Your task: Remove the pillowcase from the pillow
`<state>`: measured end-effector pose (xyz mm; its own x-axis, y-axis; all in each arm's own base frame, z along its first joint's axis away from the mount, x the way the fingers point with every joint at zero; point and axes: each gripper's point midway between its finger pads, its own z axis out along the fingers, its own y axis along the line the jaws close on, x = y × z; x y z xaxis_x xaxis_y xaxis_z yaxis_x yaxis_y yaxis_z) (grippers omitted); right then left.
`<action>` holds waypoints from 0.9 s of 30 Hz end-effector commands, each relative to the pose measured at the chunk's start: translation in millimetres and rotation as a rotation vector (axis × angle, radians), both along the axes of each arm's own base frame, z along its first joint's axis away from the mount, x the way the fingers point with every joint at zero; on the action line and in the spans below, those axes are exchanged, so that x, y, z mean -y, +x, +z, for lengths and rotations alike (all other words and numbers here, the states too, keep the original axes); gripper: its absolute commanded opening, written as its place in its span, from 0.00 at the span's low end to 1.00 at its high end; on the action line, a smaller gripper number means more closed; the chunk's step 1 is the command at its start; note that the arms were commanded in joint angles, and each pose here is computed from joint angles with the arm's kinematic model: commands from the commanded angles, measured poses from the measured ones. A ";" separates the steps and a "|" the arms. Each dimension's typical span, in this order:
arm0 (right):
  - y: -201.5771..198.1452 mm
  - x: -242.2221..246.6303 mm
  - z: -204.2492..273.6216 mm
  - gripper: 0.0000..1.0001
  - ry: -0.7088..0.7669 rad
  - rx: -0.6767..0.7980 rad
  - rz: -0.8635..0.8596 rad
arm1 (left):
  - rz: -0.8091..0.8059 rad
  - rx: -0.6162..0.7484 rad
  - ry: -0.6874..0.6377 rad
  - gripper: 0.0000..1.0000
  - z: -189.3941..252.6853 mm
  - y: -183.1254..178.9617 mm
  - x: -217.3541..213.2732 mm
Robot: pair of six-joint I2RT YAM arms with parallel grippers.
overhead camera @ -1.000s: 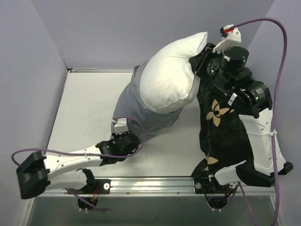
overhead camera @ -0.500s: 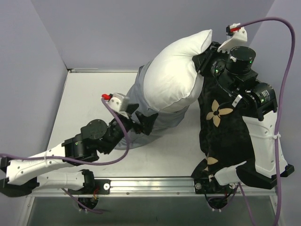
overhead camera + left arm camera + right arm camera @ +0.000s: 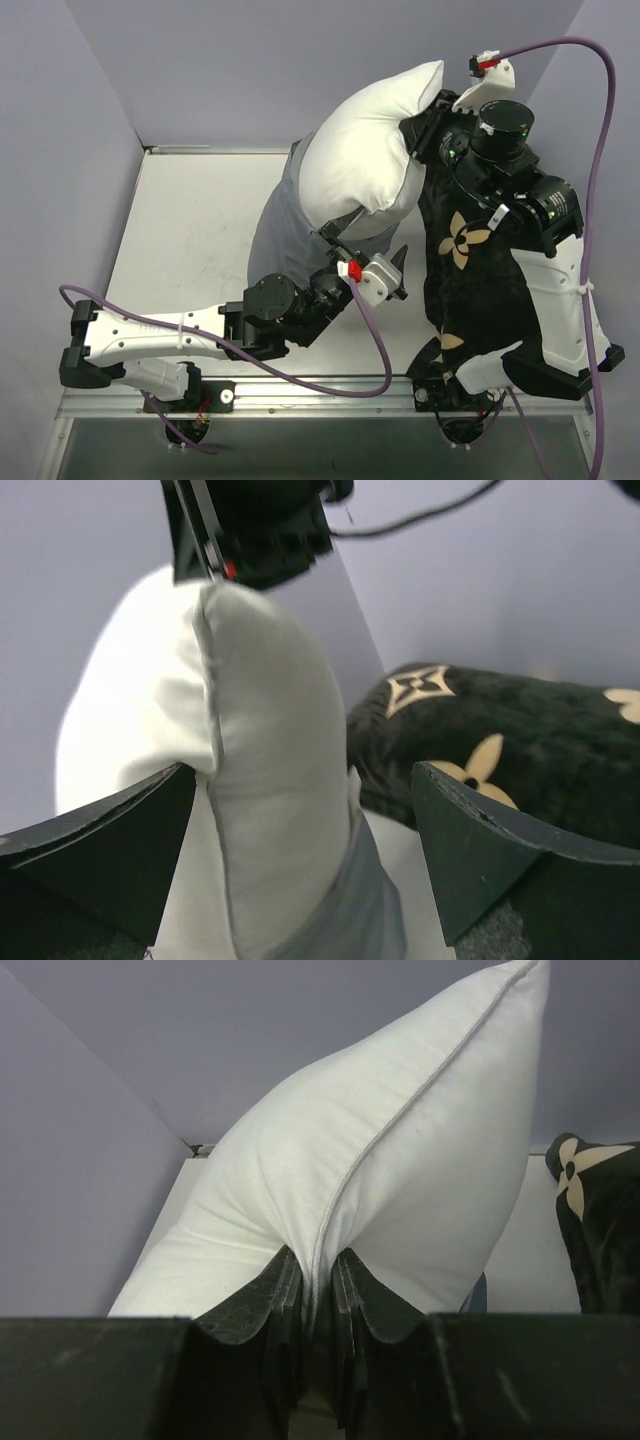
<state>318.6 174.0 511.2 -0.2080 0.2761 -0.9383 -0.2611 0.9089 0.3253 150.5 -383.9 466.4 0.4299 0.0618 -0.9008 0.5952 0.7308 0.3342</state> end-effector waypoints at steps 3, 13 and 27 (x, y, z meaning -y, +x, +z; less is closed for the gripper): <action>-1.3 -13.1 42.9 0.00 0.078 0.133 0.014 | 0.138 0.211 -0.143 0.98 78.5 11.1 -24.8; -10.1 -36.3 41.7 0.00 0.069 0.132 0.067 | 0.177 0.174 -0.216 0.97 101.3 50.5 -33.6; -18.7 -74.7 42.9 0.00 0.033 0.146 0.142 | 0.096 -0.092 -0.152 0.72 50.6 133.5 -22.9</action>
<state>319.3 226.9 517.3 -0.1698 0.2186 -0.9609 -0.3156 0.9117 0.2632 255.6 -367.9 529.3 0.4186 -0.0657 -0.9058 0.5830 0.7842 0.2125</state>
